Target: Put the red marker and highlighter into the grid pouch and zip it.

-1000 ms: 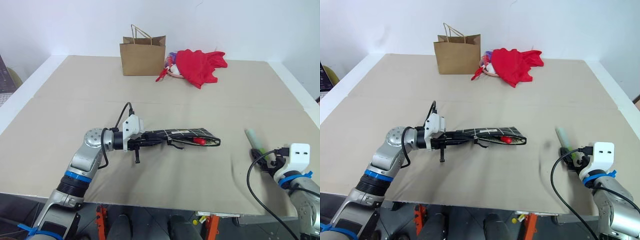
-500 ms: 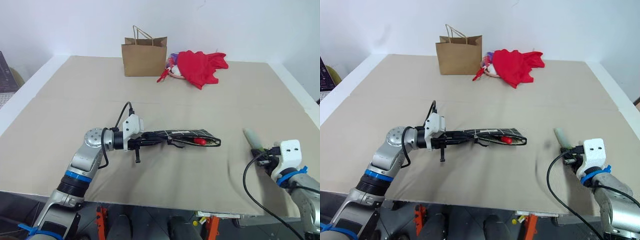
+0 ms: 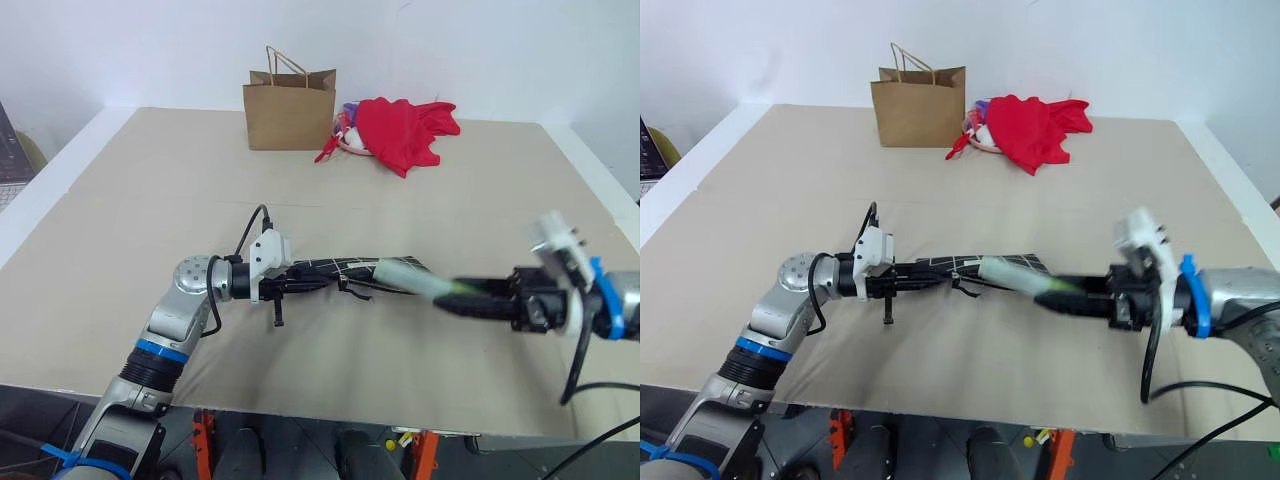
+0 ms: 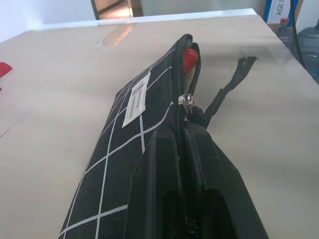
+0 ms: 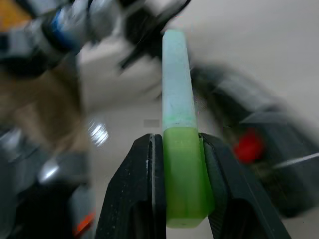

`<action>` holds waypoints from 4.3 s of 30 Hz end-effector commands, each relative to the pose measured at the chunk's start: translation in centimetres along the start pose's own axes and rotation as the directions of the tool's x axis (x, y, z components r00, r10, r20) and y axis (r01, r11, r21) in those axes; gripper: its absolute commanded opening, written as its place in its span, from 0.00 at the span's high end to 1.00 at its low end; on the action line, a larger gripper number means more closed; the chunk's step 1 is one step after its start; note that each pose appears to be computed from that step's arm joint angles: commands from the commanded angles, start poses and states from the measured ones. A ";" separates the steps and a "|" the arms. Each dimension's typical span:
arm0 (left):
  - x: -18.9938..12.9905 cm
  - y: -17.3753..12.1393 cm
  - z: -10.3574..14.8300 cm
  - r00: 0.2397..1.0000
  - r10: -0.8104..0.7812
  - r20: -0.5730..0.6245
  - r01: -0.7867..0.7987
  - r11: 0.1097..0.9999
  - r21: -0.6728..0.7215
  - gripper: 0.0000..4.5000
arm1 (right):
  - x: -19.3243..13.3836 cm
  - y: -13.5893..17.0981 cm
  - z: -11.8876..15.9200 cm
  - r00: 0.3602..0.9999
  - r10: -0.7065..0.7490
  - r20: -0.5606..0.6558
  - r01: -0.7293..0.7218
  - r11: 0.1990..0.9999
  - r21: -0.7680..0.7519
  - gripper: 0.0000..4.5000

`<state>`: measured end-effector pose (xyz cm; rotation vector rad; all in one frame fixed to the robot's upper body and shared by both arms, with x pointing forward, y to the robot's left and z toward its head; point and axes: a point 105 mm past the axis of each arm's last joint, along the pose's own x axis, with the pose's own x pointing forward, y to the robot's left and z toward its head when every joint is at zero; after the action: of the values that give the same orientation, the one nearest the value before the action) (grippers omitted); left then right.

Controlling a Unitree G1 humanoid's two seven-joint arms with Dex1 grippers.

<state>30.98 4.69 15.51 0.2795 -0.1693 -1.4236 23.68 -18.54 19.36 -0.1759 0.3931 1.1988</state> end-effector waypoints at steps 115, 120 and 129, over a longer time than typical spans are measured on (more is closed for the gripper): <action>-1.0 -0.3 1.1 1.000 0.009 -0.014 -0.009 1.000 0.023 1.00 | -0.1 -2.9 0.4 0.971 -0.103 0.214 0.219 0.742 -0.633 0.96; -1.3 -0.3 0.9 1.000 0.012 -0.025 -0.011 1.000 0.026 1.00 | -2.0 -3.5 -1.0 0.966 -0.176 0.188 0.255 0.752 -0.608 0.96; -1.9 -0.1 0.5 0.999 0.017 -0.051 -0.015 0.999 0.037 1.00 | -3.8 -4.1 -2.9 0.954 -0.258 0.152 0.297 0.765 -0.571 0.96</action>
<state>30.25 5.98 15.64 0.3268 -0.1354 -1.4186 25.74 -23.71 16.58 -0.6761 -0.0501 1.0314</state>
